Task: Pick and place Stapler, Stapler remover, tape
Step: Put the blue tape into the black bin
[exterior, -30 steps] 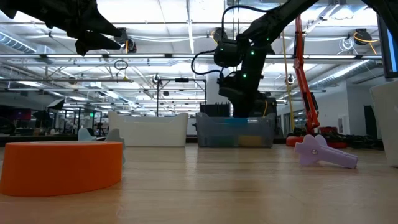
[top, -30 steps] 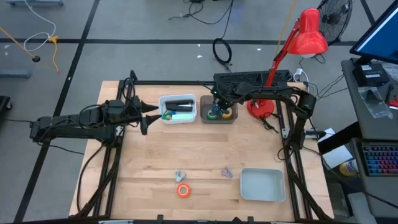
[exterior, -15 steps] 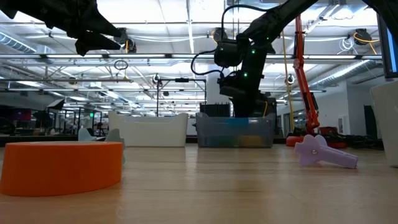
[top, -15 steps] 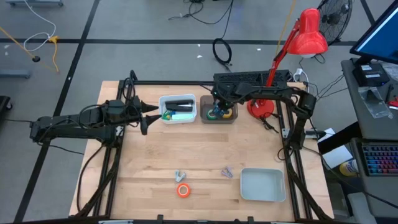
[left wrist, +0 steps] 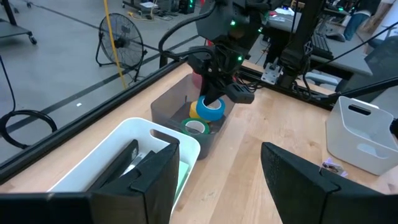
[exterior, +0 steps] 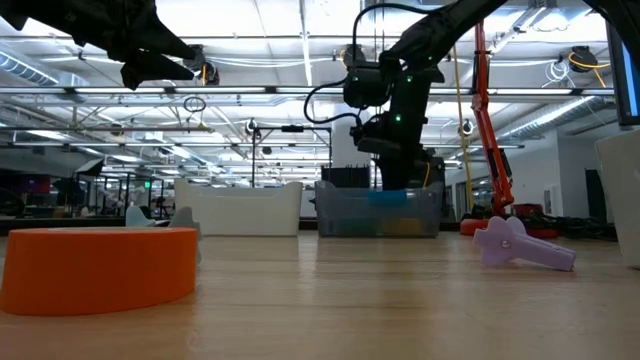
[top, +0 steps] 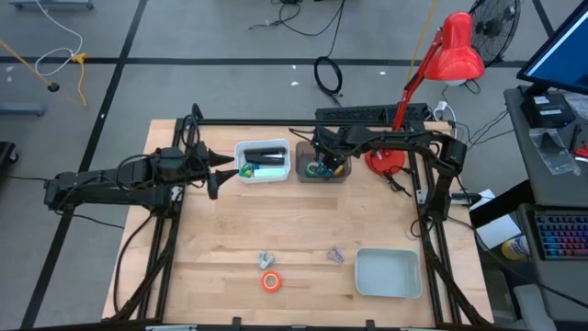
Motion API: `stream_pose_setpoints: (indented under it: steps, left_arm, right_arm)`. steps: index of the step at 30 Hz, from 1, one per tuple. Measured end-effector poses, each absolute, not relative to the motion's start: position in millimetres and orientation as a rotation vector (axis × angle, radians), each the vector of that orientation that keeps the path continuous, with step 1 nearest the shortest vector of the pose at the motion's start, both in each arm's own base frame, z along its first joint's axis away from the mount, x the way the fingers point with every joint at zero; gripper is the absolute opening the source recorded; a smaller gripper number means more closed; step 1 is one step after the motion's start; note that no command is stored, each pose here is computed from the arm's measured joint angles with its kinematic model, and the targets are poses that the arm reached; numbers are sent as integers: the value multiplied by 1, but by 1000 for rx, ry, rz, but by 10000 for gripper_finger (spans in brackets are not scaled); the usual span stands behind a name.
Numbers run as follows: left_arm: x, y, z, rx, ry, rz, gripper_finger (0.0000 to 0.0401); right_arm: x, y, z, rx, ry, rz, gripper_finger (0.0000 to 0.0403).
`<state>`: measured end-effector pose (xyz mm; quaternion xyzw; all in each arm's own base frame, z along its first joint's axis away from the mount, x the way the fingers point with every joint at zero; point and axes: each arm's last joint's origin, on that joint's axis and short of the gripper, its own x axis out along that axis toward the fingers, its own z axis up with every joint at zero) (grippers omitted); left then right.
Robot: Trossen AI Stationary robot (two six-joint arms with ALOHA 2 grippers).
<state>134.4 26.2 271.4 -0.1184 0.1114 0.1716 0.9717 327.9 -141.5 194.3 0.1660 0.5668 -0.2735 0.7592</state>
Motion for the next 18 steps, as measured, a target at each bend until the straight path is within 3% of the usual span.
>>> stream_pose_setpoints:
  steps: [18]
  left_arm:
    - [134,26,271,-236,225,346,228]
  right_arm:
    - [324,-136,183,373,1248,-606,50]
